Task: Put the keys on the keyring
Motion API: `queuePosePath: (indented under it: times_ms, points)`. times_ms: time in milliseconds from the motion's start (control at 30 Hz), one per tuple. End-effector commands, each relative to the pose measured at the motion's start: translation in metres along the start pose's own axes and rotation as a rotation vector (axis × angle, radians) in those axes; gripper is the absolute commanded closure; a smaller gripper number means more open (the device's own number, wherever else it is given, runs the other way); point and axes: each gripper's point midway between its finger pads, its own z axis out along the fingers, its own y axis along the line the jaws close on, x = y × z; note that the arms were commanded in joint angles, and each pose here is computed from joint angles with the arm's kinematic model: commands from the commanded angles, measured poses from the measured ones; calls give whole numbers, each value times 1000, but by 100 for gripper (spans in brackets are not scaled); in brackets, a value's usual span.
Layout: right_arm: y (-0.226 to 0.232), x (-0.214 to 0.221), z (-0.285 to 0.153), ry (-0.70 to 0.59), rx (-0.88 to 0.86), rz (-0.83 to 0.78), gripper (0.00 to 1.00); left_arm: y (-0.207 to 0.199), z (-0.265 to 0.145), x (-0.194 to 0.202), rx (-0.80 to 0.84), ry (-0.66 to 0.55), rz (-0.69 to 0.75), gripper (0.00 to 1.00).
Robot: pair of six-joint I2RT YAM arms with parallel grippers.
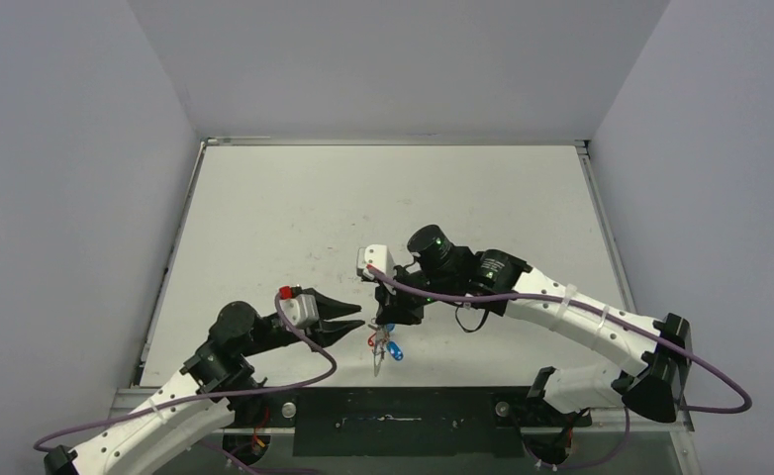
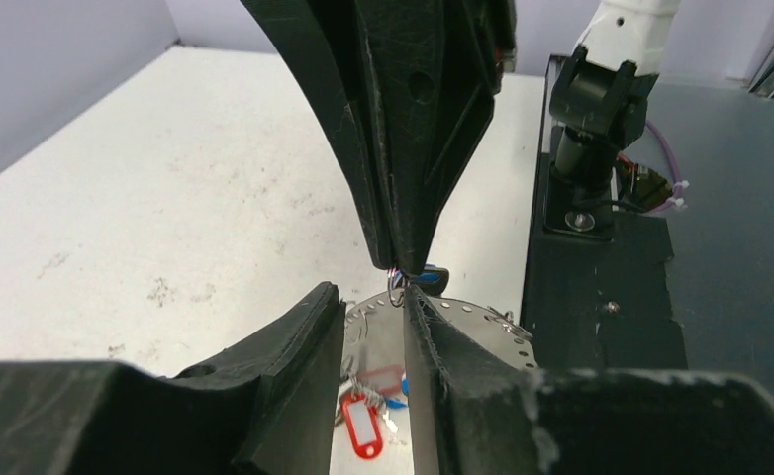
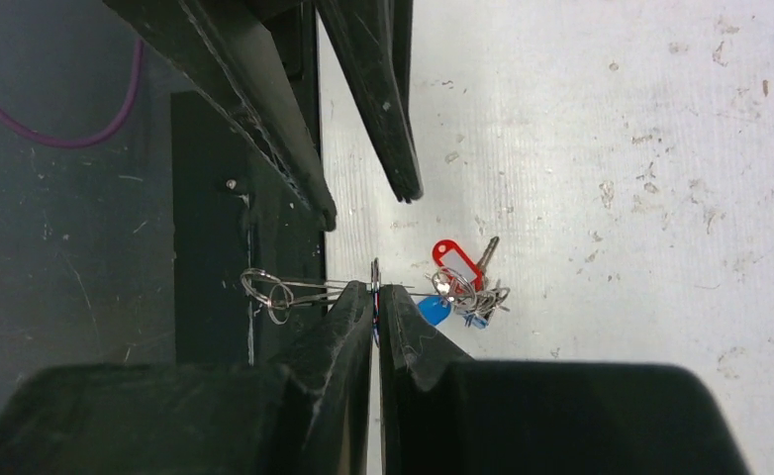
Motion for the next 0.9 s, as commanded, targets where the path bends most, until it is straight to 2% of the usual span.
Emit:
queuePosePath:
  times_ms: [0,233,567,867]
  points:
    - [-4,-2,-6,93,57,-9,100,2,1,5,10,109,14,73]
    - [-1,-12,-3,114,40,12,100,-4,7,20,74,205,-15,68]
    - [3,-14,6,105,16,18,100,-13,21,14,148,129,-28,68]
    - [4,-17,8,99,11,16,100,-13,25,25,159,147,-46,69]
